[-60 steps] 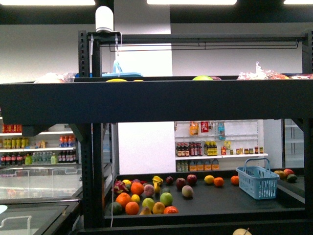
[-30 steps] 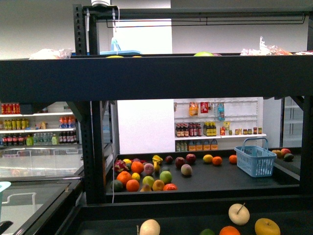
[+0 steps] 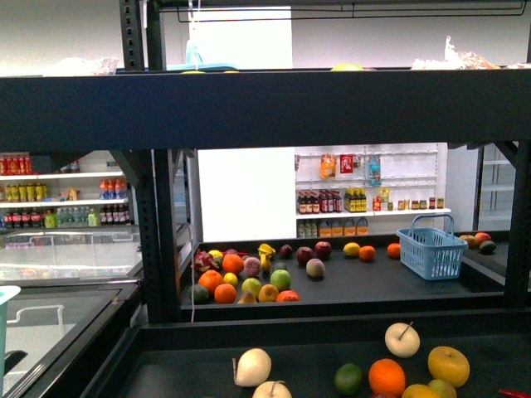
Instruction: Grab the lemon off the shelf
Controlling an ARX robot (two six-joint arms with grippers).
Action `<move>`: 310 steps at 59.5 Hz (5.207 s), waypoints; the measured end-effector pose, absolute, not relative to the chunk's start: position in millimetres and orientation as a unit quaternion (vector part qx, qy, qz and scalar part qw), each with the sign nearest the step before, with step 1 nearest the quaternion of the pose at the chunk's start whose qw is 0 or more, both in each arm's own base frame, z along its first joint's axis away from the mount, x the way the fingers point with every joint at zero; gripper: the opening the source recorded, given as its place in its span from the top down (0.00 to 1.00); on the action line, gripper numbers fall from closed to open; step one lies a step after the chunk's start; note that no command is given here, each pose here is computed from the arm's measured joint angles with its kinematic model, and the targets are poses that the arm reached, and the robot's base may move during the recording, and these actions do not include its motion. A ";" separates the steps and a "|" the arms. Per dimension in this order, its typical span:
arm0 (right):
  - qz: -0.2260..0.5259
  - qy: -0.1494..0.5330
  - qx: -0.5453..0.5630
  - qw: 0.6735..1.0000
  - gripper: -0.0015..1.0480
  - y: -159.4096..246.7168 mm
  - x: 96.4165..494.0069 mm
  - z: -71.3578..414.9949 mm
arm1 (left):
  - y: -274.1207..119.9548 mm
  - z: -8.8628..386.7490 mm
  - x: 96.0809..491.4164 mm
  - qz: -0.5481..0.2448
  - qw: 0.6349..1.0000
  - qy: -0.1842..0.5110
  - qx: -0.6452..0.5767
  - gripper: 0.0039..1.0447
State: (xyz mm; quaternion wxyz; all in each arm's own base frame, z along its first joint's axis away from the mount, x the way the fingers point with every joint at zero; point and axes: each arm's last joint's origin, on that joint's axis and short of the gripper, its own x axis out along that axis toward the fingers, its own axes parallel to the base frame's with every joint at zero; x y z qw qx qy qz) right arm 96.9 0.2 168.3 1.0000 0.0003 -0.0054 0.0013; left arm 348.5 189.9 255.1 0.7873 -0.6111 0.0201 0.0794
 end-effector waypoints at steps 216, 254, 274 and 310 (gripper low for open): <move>-0.061 0.390 0.081 0.915 0.07 -60.1 369.0 40.2 | -187.1 235.5 380.1 -0.432 0.775 0.260 -0.382 0.94; 0.423 0.243 -0.323 0.811 0.07 -40.9 408.8 -37.2 | -187.1 235.7 380.2 -0.432 0.775 0.260 -0.382 0.94; 0.483 0.229 -0.328 0.779 0.07 -33.1 449.9 -53.1 | -187.1 235.7 380.2 -0.432 0.775 0.260 -0.382 0.94; 0.482 0.218 -0.327 0.783 0.07 -32.5 482.0 -89.6 | -187.1 235.7 380.2 -0.432 0.775 0.260 -0.382 0.94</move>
